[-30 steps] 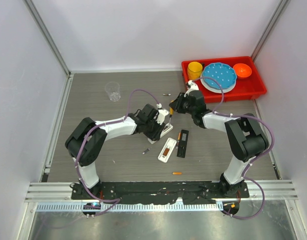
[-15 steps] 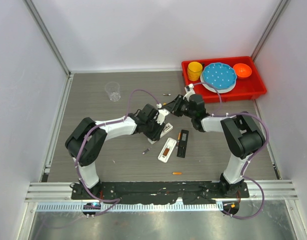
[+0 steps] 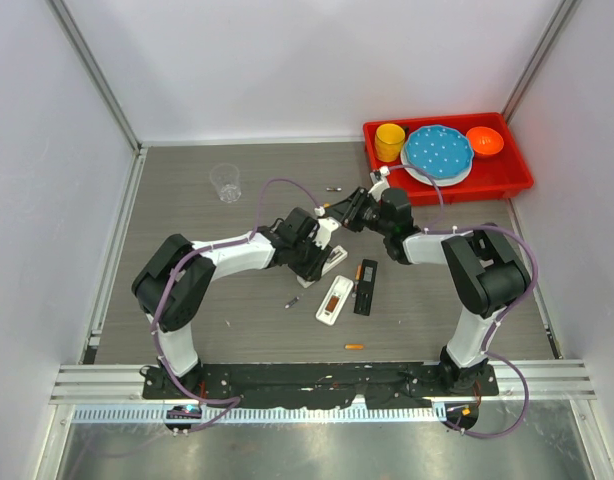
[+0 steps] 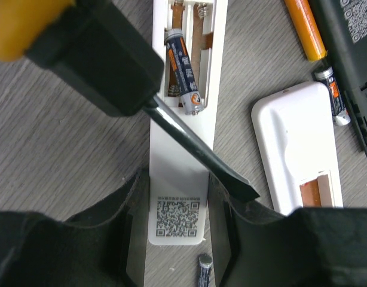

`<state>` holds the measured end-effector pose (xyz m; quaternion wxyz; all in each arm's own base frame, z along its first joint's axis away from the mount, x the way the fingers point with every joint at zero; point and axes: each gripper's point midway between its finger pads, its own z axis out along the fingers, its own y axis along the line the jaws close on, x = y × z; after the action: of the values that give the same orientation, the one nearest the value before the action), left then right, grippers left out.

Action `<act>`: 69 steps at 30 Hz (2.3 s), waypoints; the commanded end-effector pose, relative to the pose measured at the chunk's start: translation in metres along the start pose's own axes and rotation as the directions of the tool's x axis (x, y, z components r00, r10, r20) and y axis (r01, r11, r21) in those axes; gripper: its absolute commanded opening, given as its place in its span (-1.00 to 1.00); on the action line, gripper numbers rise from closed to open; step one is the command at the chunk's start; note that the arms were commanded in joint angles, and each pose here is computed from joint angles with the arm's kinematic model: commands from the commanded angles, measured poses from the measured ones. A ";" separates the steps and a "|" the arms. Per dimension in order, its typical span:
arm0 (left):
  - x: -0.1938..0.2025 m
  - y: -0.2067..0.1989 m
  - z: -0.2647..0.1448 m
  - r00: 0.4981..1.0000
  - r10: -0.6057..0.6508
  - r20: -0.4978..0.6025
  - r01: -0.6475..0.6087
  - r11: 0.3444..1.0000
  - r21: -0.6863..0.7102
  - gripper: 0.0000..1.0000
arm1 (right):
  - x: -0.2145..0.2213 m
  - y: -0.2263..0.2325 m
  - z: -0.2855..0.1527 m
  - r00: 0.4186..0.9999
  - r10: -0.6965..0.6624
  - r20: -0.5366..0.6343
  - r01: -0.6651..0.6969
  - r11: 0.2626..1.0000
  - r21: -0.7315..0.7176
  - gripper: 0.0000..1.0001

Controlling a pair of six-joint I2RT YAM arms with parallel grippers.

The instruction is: Unload the batteries from the remote control

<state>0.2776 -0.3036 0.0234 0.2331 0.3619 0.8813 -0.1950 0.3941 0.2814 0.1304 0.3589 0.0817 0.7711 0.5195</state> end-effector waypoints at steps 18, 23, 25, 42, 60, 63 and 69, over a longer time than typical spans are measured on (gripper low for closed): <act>0.045 -0.003 0.010 0.989 -0.027 -0.148 0.029 0.999 0.013 -0.92 | -0.057 -0.043 -0.017 0.945 -0.288 0.153 0.214 0.902 0.374 -0.99; 0.046 -0.004 0.010 0.988 -0.027 -0.150 0.030 0.999 0.019 -0.93 | -0.066 -0.056 -0.028 0.922 -0.303 0.240 0.179 0.885 0.429 -0.98; 0.046 -0.003 0.011 0.988 -0.029 -0.152 0.032 0.999 0.016 -0.93 | -0.066 -0.061 -0.030 0.918 -0.309 0.249 0.175 0.879 0.444 -0.98; 0.048 -0.004 0.011 0.988 -0.033 -0.151 0.037 0.999 0.022 -0.96 | -0.064 -0.059 -0.024 0.899 -0.315 0.303 0.164 0.886 0.434 -0.98; 0.050 -0.006 0.011 0.988 -0.032 -0.150 0.036 0.999 0.027 -0.97 | -0.045 -0.077 -0.029 0.838 -0.455 0.301 0.222 0.788 0.574 -0.98; 0.050 -0.006 0.010 0.988 -0.034 -0.153 0.039 0.999 0.030 -0.97 | -0.048 -0.078 -0.033 0.827 -0.463 0.321 0.210 0.782 0.586 -0.98; 0.051 -0.006 0.010 0.987 -0.034 -0.156 0.040 0.999 0.030 -0.97 | -0.049 -0.076 -0.032 0.819 -0.451 0.354 0.189 0.795 0.576 -0.98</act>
<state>0.2776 -0.3057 0.0235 0.2344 0.3627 0.8797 -0.1992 0.4187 0.2079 0.0809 0.5516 0.1441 0.7973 0.1984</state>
